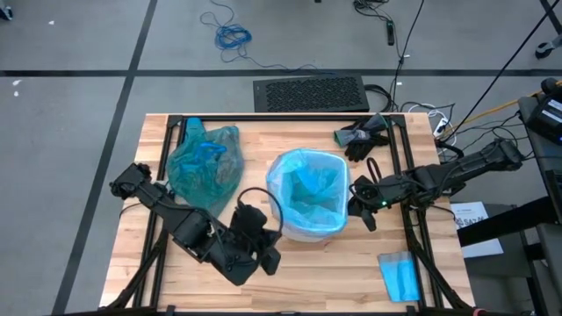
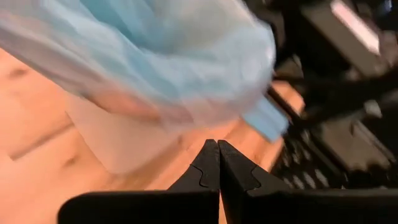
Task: Place trash/remove bag and relplace
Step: Insert the new blue trash bag into the trash bin
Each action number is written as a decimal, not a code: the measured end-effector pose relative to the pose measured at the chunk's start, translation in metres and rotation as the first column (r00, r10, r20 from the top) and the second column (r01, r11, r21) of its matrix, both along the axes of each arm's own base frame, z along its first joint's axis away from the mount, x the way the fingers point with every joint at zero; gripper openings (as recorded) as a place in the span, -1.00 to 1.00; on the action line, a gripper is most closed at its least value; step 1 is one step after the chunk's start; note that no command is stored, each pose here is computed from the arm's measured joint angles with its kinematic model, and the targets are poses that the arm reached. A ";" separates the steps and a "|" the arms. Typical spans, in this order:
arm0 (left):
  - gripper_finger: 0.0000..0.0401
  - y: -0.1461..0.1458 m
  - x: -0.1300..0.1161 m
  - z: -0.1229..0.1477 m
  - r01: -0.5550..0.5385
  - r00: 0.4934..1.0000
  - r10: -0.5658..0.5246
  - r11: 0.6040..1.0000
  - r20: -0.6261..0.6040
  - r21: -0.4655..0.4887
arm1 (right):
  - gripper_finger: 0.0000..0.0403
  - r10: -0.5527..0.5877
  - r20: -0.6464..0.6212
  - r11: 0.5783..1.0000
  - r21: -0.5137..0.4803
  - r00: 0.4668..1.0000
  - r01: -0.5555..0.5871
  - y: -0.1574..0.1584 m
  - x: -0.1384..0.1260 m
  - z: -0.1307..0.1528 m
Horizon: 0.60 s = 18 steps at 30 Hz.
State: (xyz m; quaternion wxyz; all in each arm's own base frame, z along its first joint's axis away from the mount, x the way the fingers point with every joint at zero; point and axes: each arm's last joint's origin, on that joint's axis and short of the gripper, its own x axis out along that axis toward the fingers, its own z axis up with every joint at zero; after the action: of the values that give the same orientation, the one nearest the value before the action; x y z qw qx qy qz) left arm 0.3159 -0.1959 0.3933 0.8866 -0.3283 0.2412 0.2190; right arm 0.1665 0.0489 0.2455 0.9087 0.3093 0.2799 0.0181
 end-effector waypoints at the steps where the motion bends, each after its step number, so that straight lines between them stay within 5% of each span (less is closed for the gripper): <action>1: -1.00 0.000 -0.001 0.000 -0.029 0.999 0.029 0.999 0.015 0.015 | -1.00 -0.001 0.001 1.000 -0.001 1.000 0.001 0.000 0.000 0.000; 8: -1.00 0.007 -0.002 0.002 -0.182 0.981 0.170 0.975 0.097 0.125 | -1.00 -0.006 0.002 1.000 -0.006 1.000 0.006 0.000 -0.001 0.000; 18: -1.00 0.015 0.013 -0.015 -0.161 0.987 0.163 0.980 -0.003 0.118 | -1.00 -0.016 0.003 1.000 -0.008 1.000 0.016 -0.001 -0.001 0.000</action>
State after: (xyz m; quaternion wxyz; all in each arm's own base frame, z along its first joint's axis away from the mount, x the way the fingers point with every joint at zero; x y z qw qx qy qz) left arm 0.3292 -0.1806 0.3778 0.8821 -0.2927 0.2059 0.3063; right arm 0.1658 0.0482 0.2459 0.9104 0.3080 0.2761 0.0103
